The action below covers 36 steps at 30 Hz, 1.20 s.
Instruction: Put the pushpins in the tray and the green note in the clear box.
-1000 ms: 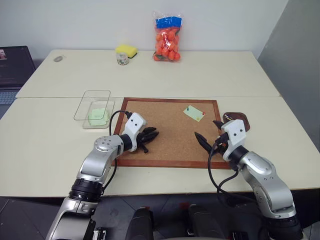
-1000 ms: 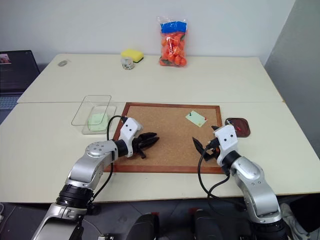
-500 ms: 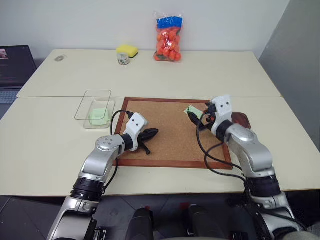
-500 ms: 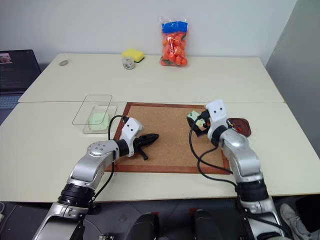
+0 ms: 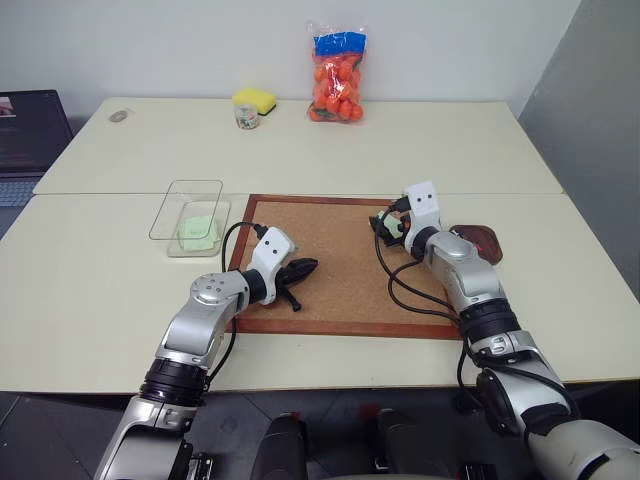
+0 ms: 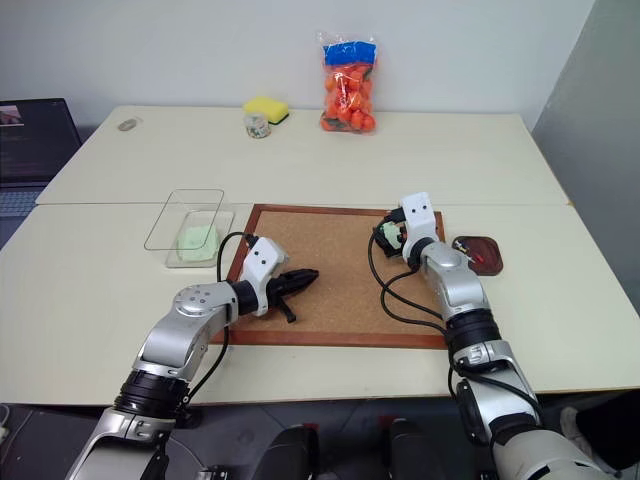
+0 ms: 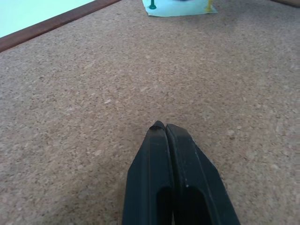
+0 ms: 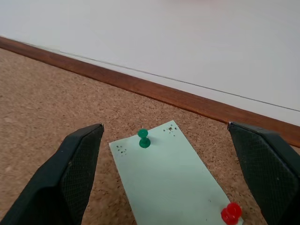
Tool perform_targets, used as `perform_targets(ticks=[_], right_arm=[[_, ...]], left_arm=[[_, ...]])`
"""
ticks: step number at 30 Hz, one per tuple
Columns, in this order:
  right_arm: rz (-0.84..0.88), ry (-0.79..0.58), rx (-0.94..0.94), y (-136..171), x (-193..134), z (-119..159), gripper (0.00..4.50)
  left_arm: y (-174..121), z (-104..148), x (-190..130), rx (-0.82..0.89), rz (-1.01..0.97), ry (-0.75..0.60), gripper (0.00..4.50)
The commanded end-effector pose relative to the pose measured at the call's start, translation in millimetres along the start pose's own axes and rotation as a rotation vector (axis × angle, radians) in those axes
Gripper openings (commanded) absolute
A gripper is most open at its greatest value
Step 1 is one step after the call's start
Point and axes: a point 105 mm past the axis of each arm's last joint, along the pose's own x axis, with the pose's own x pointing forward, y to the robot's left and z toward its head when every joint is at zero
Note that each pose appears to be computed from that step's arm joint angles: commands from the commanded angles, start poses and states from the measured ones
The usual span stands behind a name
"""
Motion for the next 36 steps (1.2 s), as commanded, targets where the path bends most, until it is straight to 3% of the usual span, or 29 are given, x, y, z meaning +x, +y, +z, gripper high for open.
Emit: perform_targets(ticks=[1,7,8,10,21,27,36], right_arm=[[0.002,-0.055,-0.015,2,7,16,4.50],[0.004,-0.061,-0.010,2,13,16,4.50],[0.010,-0.060,-0.014,4,14,16,4.13],[0.016,-0.056,-0.017,6,16,16,3.89],[-0.008,-0.019,-0.060,4,22,7,1.32],[0.004,-0.038,-0.079,8,23,11,0.18],[0.029,-0.127,-0.089,15,19,26,0.08]], left_arm=[[-6,-3,0,0.005,-0.023,0.017,0.07],[-5,-3,-1,0.006,-0.017,0.018,0.07],[-5,-3,-1,0.006,-0.016,0.018,0.00],[-5,-3,-1,0.006,-0.016,0.019,0.00],[-5,-3,-2,0.007,-0.012,0.017,0.00],[-5,-3,-2,0.007,-0.014,0.017,0.00],[-5,-6,-3,0.007,-0.014,0.027,0.00]])
